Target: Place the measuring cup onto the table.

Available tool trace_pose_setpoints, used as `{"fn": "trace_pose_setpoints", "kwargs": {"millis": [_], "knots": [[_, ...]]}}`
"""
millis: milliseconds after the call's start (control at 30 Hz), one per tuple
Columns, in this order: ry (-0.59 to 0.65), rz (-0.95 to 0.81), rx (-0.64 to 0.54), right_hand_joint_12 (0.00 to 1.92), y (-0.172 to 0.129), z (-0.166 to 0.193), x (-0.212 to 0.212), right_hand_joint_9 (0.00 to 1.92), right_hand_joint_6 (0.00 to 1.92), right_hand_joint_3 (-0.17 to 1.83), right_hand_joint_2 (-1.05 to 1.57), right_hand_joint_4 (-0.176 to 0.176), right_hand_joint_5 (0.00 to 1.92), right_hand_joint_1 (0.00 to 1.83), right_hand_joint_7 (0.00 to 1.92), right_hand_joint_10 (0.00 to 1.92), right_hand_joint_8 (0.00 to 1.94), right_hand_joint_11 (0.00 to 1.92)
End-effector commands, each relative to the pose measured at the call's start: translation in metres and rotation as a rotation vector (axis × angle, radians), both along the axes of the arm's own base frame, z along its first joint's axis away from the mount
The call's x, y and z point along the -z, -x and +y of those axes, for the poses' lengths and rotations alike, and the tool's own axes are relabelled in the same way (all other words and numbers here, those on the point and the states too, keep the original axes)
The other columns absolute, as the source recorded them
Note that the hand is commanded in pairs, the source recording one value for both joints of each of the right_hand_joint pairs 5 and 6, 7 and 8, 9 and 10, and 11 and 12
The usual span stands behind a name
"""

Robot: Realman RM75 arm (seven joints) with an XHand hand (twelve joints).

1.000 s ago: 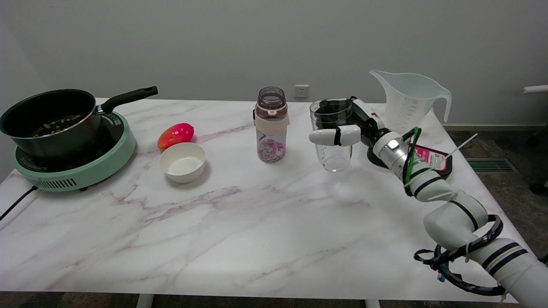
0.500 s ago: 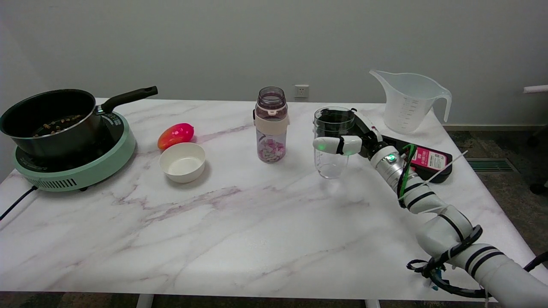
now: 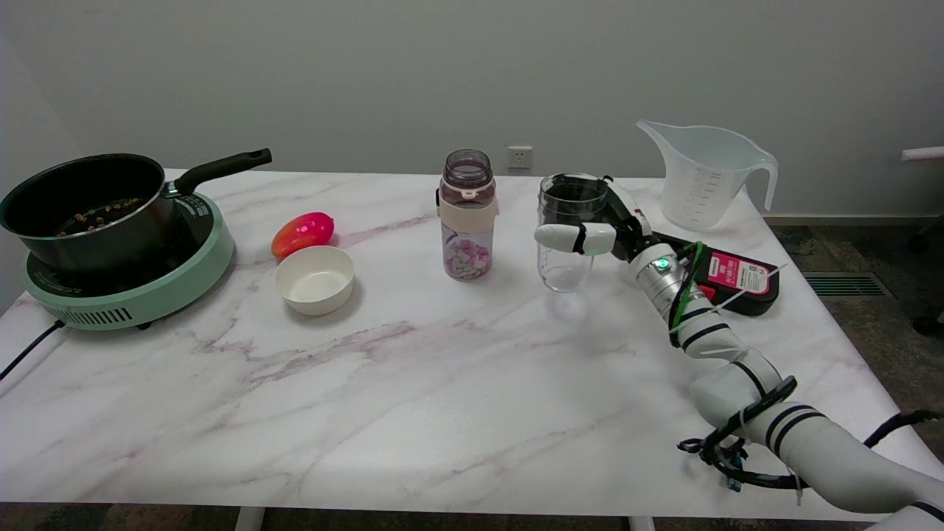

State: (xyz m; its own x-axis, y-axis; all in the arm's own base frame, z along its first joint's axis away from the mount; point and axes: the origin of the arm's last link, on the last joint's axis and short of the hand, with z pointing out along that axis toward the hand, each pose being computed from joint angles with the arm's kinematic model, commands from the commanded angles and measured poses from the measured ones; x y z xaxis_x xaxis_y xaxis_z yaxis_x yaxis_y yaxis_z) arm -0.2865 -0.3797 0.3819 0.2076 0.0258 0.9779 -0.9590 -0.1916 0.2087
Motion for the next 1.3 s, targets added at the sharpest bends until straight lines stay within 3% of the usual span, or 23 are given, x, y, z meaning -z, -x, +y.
{"fn": "trace_pose_setpoints", "kwargs": {"millis": [33,433,1300], "knots": [[0.143,0.168,-0.054,1.4,-0.007,-0.029,0.001,1.74,1.92,0.29,1.57,0.0,1.92,1.24,1.91,1.74,1.91,1.4],[0.326,0.23,-0.058,1.44,0.004,-0.03,-0.008,1.76,1.92,0.25,1.57,0.0,1.92,1.25,1.91,1.76,1.91,1.44],[0.374,0.064,-0.135,1.41,0.027,-0.006,0.012,1.73,1.92,0.29,1.57,0.0,1.92,1.25,1.89,1.73,1.89,1.41]]}}
